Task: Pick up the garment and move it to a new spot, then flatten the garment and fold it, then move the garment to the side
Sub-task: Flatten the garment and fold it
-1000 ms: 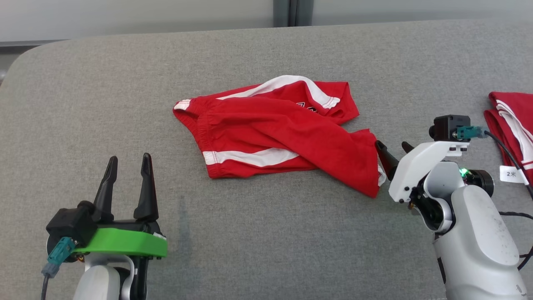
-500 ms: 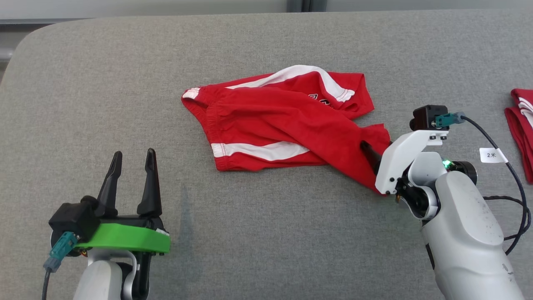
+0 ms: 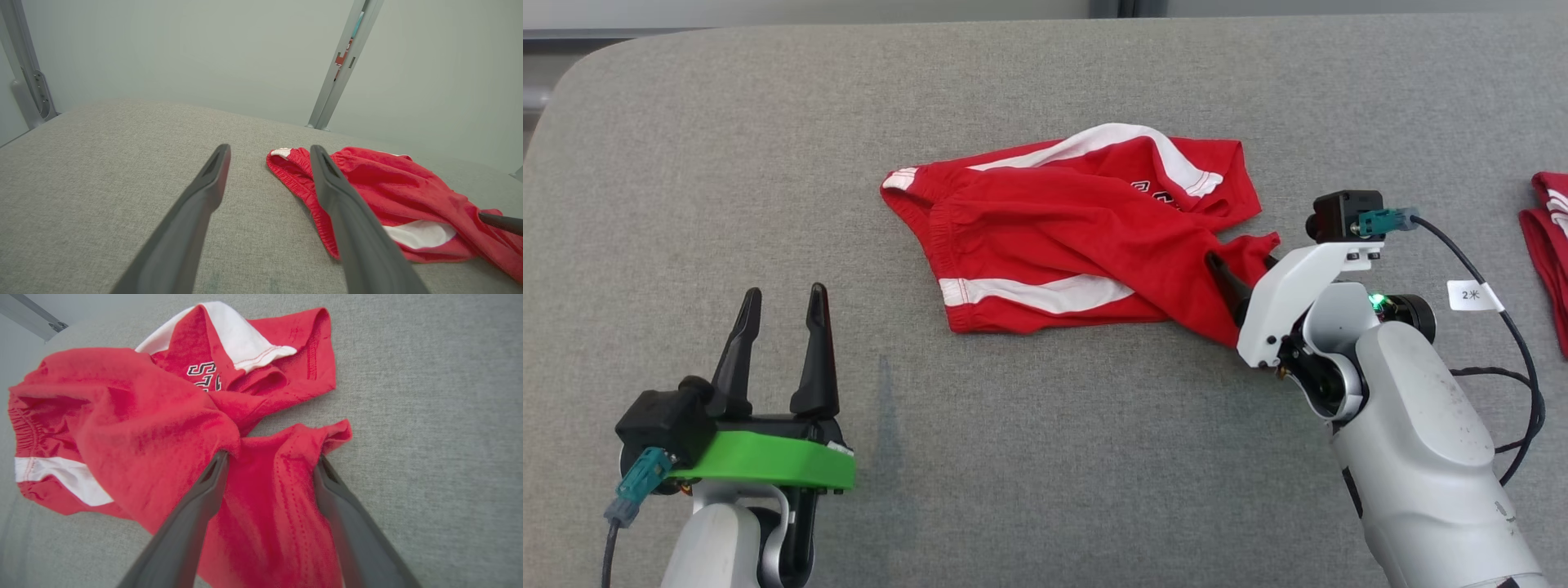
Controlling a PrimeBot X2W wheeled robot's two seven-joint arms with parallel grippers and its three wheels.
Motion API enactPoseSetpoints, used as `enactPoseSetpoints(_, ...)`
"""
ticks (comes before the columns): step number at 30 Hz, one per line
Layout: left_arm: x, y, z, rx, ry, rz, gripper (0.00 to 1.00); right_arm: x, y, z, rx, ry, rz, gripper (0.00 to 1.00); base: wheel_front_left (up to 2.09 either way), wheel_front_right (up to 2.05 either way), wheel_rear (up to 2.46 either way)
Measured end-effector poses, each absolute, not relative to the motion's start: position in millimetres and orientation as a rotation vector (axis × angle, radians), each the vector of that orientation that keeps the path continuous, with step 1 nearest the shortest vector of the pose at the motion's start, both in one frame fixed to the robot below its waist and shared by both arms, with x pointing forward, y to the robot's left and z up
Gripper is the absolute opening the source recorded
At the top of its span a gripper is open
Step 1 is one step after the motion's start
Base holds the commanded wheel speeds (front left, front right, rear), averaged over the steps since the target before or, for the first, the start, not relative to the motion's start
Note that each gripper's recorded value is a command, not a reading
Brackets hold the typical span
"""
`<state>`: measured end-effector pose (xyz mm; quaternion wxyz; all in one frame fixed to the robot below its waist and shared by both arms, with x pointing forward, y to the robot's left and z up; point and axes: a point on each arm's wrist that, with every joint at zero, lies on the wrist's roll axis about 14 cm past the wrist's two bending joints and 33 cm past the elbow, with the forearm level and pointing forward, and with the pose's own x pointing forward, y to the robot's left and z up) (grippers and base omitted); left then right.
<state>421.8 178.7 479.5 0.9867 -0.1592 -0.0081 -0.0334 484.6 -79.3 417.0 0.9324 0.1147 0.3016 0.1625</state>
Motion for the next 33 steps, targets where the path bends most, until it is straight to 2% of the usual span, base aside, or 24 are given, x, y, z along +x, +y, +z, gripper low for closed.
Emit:
enactPoseSetpoints(5,421.6,180.0,480.0,-0.321,-0.019,-0.063,1.0,485.8,-73.1,420.6,0.245,0.612,0.351,1.0,0.0,0.0,0.0)
enactPoseSetpoints(6,421.7,180.3,479.9,-0.321,-0.019,-0.062,1.0,485.9,-74.2,419.3,0.238,0.615,0.348,0.35,0.0,0.0,0.0)
enactPoseSetpoints(7,421.9,180.8,479.7,-0.321,-0.019,-0.061,1.0,486.2,-76.5,417.3,0.229,0.621,0.341,0.0,0.0,0.0,0.0)
enactPoseSetpoints(21,426.7,185.8,482.4,-0.317,-0.032,-0.049,1.0,538.7,-93.1,446.9,0.247,0.503,0.268,0.0,0.0,0.0,0.0)
enactPoseSetpoints(30,428.9,192.6,477.6,-0.317,-0.025,-0.022,1.0,577.1,-90.9,440.9,0.331,0.516,0.226,0.0,0.0,0.0,0.0)
enactPoseSetpoints(31,429.1,193.9,476.8,-0.316,-0.024,-0.018,1.0,581.0,-90.5,439.0,0.329,0.514,0.22,0.2,0.0,0.0,0.0)
enactPoseSetpoints(32,429.4,195.2,476.3,-0.315,-0.023,-0.014,1.0,584.5,-89.2,437.0,0.329,0.512,0.217,1.0,0.0,0.0,0.0)
enactPoseSetpoints(33,429.7,196.5,476.0,-0.314,-0.023,-0.01,1.0,587.7,-88.8,436.5,0.332,0.501,0.212,1.0,0.0,0.0,0.0)
